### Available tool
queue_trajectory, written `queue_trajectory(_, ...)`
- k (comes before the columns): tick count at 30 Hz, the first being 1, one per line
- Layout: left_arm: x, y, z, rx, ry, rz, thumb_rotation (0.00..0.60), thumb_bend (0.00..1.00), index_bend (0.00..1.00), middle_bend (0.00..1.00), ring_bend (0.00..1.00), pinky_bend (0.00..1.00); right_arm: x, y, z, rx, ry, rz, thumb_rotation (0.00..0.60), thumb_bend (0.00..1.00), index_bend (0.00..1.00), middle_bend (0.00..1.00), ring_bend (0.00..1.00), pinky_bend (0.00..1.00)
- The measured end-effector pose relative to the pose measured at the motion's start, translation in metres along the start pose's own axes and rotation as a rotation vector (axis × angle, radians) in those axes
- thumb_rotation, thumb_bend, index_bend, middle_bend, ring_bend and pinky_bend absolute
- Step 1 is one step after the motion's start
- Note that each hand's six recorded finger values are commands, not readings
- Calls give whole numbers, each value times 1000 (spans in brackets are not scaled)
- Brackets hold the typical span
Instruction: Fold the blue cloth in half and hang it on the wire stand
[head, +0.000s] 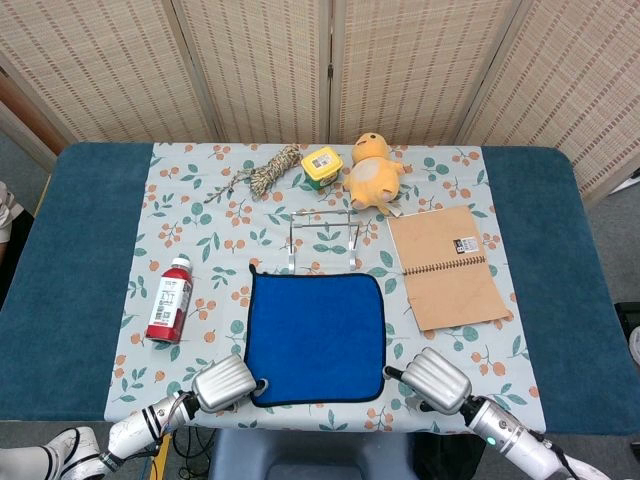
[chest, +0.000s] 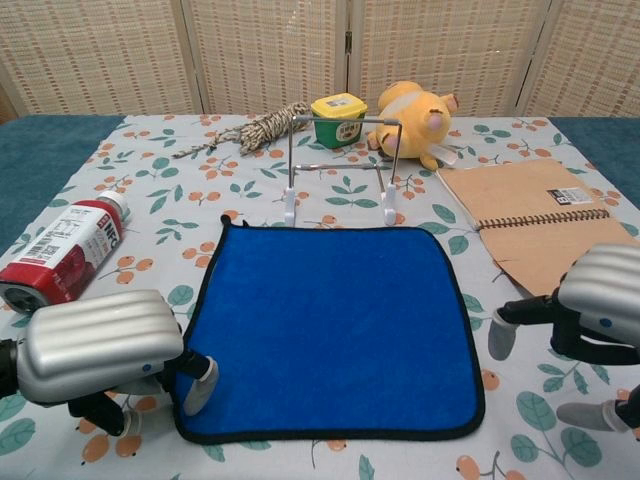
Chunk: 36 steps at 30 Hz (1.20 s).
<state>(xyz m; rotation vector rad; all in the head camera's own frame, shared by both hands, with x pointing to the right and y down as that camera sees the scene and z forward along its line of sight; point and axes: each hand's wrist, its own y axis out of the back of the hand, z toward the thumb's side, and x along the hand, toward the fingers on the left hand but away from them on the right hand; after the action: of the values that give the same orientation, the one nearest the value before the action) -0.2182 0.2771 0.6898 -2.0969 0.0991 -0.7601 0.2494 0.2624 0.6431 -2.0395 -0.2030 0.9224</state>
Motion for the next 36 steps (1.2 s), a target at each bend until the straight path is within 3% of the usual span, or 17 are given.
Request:
queue_trajectory(11, 1, 3, 4, -9, -5, 9, 600, 436, 525, 1000, 950, 1000, -16, -18, 5, 61, 39, 4, 600, 200, 385, 962, 902, 963)
queue_trajectory(23, 0, 3, 4, -11, -2, 11, 600, 435, 525, 1000, 949, 1000, -41, -25, 9, 79, 55, -22, 600, 199, 384, 962, 902, 963)
queue_trajectory(36, -2, 3, 2, -10, 3, 8, 600, 435, 520, 1000, 950, 1000, -47, -30, 12, 85, 74, -6, 600, 199, 384, 962, 902, 963)
